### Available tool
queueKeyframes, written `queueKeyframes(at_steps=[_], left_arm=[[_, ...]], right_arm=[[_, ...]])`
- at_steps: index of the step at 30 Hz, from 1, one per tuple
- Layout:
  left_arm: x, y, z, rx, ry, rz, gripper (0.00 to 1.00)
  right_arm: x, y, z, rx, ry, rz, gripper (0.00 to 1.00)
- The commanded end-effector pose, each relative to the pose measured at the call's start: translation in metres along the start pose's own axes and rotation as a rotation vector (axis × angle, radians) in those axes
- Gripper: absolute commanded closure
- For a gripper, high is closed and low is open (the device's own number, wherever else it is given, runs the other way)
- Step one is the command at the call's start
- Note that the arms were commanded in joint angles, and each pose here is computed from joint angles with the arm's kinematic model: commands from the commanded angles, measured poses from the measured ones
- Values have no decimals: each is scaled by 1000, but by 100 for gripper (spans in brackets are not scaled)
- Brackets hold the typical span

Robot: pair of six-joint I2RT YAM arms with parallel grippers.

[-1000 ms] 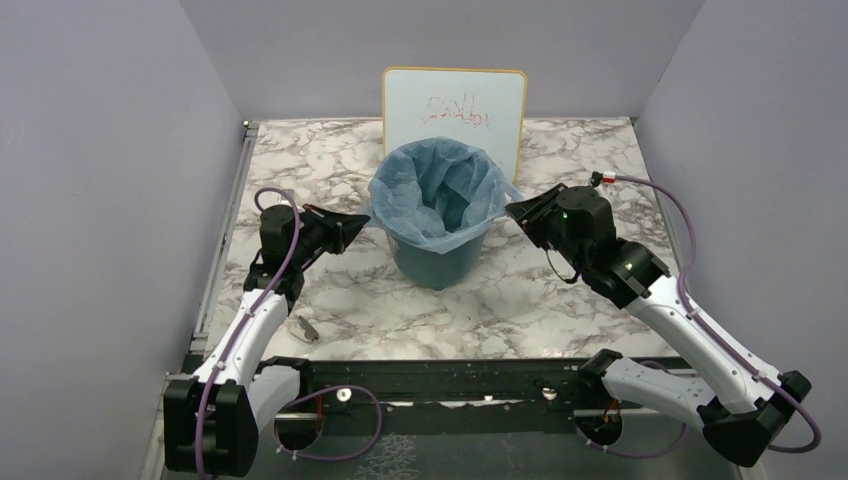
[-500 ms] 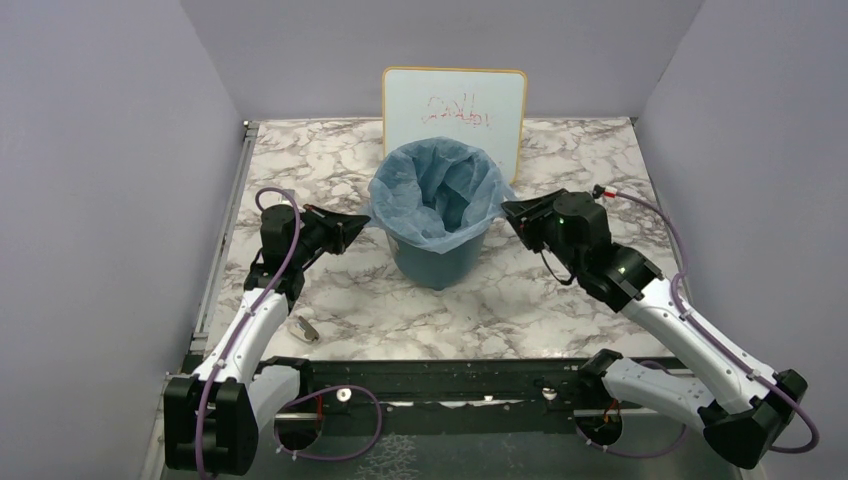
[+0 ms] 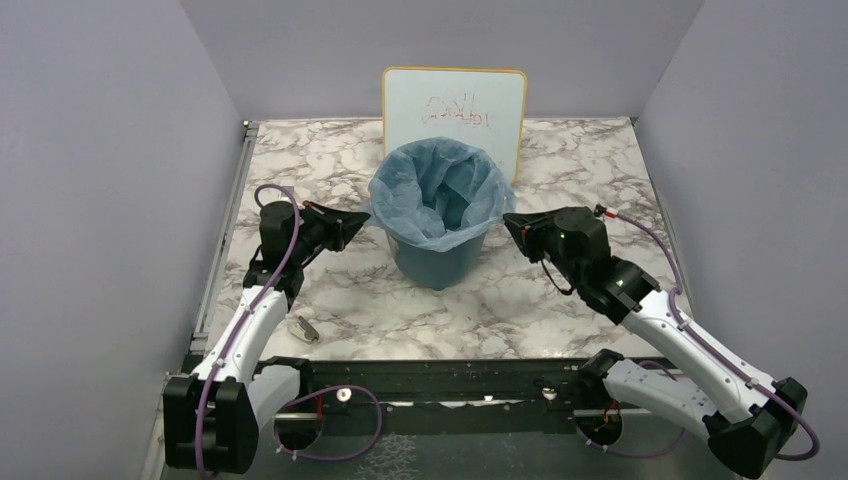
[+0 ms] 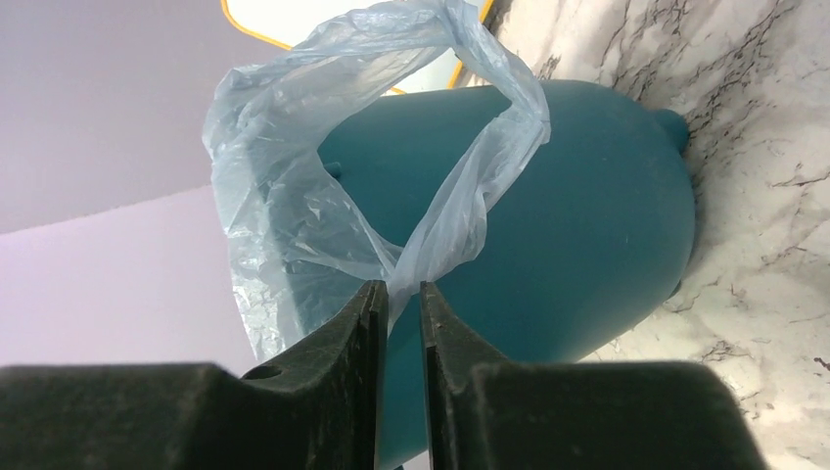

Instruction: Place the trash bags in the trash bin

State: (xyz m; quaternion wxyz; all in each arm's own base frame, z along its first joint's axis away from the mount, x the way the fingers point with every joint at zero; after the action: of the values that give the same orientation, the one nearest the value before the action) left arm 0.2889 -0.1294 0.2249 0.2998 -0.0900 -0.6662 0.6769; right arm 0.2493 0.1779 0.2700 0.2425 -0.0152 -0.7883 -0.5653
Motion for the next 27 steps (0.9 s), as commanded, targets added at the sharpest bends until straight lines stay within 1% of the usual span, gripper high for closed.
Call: queueKeyframes(at_steps=[1, 7, 13, 17, 19, 21, 23, 27], left_arm=[[3, -8, 3, -13, 18, 12, 100], [6, -9, 3, -14, 12, 19, 100], [6, -9, 4, -14, 19, 20, 100], [6, -8, 5, -13, 20, 18, 100], [6, -9, 5, -13, 21, 21, 100], [6, -10, 5, -15, 20, 21, 100], [6, -9, 4, -14, 19, 20, 100], [6, -11, 5, -10, 22, 25, 100]], right_arm=[[-2, 8, 2, -61, 11, -49, 73], [-4, 15, -1, -85, 0, -72, 66], [-6, 14, 0, -130, 3, -68, 67], [-9, 11, 4, -146, 27, -61, 81], [-9, 11, 5, -147, 30, -62, 92], [-9, 10, 3, -145, 23, -61, 99], [-9, 9, 0, -129, 4, -59, 100], [-9, 7, -5, -37, -26, -38, 99]])
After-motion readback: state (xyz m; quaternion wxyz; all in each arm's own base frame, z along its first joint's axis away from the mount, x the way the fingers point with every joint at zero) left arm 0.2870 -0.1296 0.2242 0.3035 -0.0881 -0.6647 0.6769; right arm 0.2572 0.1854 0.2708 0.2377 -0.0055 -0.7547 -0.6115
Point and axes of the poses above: each gripper's point midway between its finger pads, its own x axis back along the fingers, its own y axis along the line the jaws close on, z = x × y, the point moved 3 cm from there along x, back along the fingers, and after that the axes turned 8 degrees about x, right-handed, at the moved point
